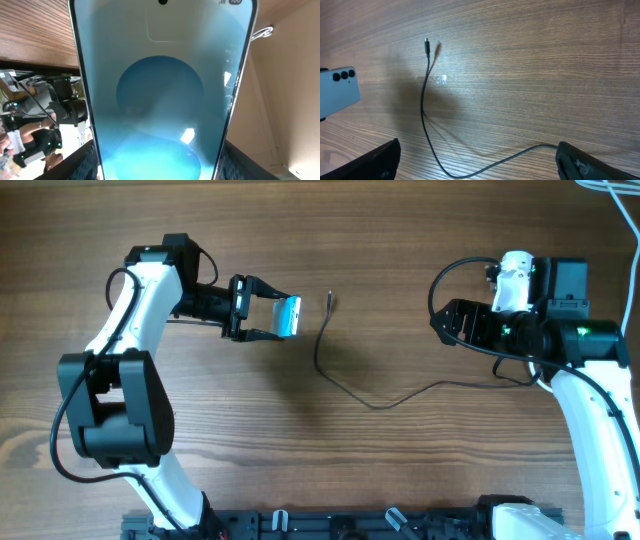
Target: Plug charger to phone and switch on socket
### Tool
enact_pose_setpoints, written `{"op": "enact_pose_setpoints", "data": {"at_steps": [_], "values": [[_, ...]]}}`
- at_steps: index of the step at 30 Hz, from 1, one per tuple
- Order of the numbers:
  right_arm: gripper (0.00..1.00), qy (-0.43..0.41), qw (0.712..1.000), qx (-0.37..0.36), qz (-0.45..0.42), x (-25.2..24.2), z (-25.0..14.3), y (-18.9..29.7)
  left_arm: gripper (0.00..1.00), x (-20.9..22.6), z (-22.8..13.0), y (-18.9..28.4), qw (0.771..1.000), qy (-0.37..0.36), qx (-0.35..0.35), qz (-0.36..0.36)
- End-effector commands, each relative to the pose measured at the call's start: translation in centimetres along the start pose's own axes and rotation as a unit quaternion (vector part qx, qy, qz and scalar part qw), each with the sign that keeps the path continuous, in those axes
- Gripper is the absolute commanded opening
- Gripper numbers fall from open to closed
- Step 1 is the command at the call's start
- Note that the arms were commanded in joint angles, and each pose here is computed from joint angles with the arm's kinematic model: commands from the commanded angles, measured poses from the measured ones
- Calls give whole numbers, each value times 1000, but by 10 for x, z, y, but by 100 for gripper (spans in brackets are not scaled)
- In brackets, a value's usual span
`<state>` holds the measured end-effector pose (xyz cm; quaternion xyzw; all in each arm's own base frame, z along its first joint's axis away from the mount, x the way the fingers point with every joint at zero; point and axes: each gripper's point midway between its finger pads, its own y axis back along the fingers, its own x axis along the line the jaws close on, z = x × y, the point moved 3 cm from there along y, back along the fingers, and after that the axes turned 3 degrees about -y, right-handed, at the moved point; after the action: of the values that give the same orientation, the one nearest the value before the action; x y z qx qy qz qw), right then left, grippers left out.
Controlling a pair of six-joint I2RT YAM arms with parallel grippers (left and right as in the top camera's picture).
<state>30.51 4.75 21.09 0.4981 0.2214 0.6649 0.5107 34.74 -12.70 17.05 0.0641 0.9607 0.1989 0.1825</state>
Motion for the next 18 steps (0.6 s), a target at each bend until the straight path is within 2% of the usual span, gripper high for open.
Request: {"op": "enact_pose_setpoints", "data": {"at_steps": [1,6,11,18], "values": [[99,-13,999,-5,32,11,8,1,4,-7,-15,9,1000,-17,-3,-14],[91,-20,994,-4,110,35,11,4,4,-3,3,9,998,-28,-63,10],[91,3,989,-6,150,68,12,-2,4,1,14,10,994,-1,-110,27],[87,31,983,16,183,122,-2,-28,4,-6,6,-5,983,-31,-173,50]]}}
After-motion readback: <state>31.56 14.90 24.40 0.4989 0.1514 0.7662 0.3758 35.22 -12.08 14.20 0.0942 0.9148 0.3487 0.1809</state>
